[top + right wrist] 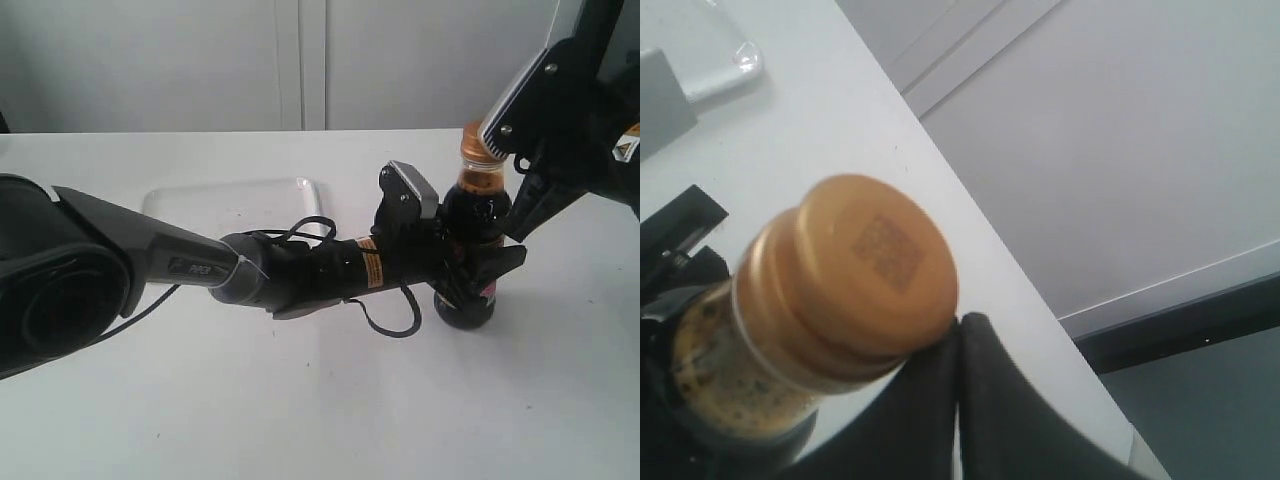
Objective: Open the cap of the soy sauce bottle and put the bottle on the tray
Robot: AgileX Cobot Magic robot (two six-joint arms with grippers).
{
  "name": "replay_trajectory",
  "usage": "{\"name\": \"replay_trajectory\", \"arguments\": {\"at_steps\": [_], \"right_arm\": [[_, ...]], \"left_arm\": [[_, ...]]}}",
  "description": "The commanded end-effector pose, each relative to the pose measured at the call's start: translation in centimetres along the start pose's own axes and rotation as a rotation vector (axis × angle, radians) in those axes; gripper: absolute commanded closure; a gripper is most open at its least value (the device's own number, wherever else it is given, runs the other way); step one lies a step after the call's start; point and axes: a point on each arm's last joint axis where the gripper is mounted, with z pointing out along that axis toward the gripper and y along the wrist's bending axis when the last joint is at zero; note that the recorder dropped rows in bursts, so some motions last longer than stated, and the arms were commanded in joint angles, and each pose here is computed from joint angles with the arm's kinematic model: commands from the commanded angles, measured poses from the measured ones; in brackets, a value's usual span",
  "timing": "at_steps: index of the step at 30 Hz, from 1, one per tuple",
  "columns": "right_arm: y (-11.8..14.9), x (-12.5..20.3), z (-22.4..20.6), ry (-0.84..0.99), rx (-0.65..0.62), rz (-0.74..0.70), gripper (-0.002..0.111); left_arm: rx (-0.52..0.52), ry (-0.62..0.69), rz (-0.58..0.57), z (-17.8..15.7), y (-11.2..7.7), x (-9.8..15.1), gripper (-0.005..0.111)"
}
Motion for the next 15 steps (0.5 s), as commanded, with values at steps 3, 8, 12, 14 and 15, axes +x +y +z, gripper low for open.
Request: {"name": "replay_trajectory", "arguments": {"at_steps": [3,8,12,14,15], "right_arm": [[0.1,-0.7,-0.1,-0.022,-0.004,-0.015,0.108],[-1.6,-2.2,-1.0,-0.045,0.023,-0.015,0.108],[-4.3,-4.7,-2.8,-0.098,0.079,0.043,0.108],[-5.7,-6.1,-3.7,-0.136,0.111,0.102,0.108],[-6.4,-6.7,-4.2,-0.155,0.125,0.131,0.108]], "left_arm": [[0.032,0.037,0.041,0.4,-0.8,-0.1,0.106],[0.029,0.053,0.045,0.4,-0.7,0.0,0.106],[0.010,0.086,0.047,0.3,-0.6,0.3,0.107],[0.009,0.088,0.047,0.3,-0.5,0.3,0.107],[0.009,0.088,0.047,0.3,-0.5,0.3,0.107]]}}
